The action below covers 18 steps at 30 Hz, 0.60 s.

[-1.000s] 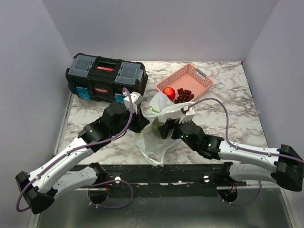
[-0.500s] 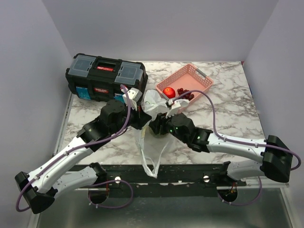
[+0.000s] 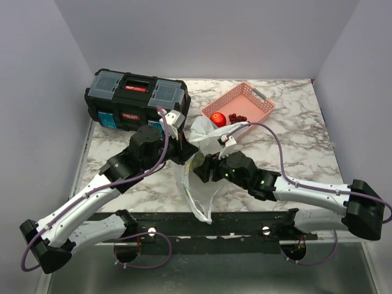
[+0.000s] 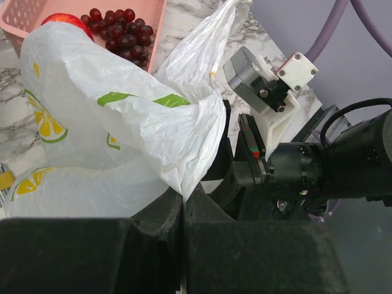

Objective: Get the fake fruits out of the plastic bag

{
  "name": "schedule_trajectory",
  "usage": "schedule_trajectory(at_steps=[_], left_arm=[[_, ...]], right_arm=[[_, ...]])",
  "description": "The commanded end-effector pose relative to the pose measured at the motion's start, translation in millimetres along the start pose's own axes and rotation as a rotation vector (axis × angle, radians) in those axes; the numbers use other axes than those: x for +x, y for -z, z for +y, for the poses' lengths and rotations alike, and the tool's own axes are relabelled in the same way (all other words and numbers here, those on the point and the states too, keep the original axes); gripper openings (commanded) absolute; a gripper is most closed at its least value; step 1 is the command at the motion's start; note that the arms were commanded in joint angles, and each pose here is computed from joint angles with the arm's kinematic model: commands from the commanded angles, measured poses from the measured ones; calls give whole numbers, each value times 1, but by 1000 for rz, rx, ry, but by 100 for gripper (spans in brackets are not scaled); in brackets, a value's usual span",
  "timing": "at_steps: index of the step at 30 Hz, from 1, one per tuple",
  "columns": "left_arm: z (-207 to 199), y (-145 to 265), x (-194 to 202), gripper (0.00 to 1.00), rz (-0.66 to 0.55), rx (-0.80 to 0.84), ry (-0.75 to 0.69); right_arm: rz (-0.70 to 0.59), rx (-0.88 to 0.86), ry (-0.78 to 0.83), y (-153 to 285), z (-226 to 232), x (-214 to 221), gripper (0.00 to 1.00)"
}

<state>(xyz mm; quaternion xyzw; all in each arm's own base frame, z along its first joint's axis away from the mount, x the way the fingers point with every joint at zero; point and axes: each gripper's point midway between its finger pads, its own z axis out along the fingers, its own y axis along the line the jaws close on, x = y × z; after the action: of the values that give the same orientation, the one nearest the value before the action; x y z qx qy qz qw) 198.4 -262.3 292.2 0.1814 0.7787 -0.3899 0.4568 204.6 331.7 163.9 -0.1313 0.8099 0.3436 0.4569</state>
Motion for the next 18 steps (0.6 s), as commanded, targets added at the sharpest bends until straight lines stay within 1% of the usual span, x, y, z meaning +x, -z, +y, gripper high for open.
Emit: schedule_trajectory(at_steps=[1, 3, 6, 9, 12, 14, 16, 18], left_arm=[[2, 5, -13, 0, -13, -35, -48], [5, 6, -13, 0, -13, -50, -49], [9, 8, -10, 0, -16, -68, -44], [10, 10, -10, 0, -15, -75, -41], [10, 12, -10, 0, -12, -79, -39], [10, 13, -9, 0, -9, -78, -32], [9, 15, -7, 0, -9, -72, -21], [8, 18, -4, 0, -8, -64, -12]], right_arm=[[83, -152, -23, 15, 25, 15, 68], [70, -241, -35, 21, 39, 13, 68], [76, -282, -29, 20, 47, 14, 67], [94, -281, -9, 11, 51, 13, 65], [86, -279, -5, 3, 56, 8, 61], [50, -235, -23, -5, 51, 1, 61], [6, -120, -65, -14, 34, -6, 60], [-39, -16, -87, -20, 17, -13, 56]])
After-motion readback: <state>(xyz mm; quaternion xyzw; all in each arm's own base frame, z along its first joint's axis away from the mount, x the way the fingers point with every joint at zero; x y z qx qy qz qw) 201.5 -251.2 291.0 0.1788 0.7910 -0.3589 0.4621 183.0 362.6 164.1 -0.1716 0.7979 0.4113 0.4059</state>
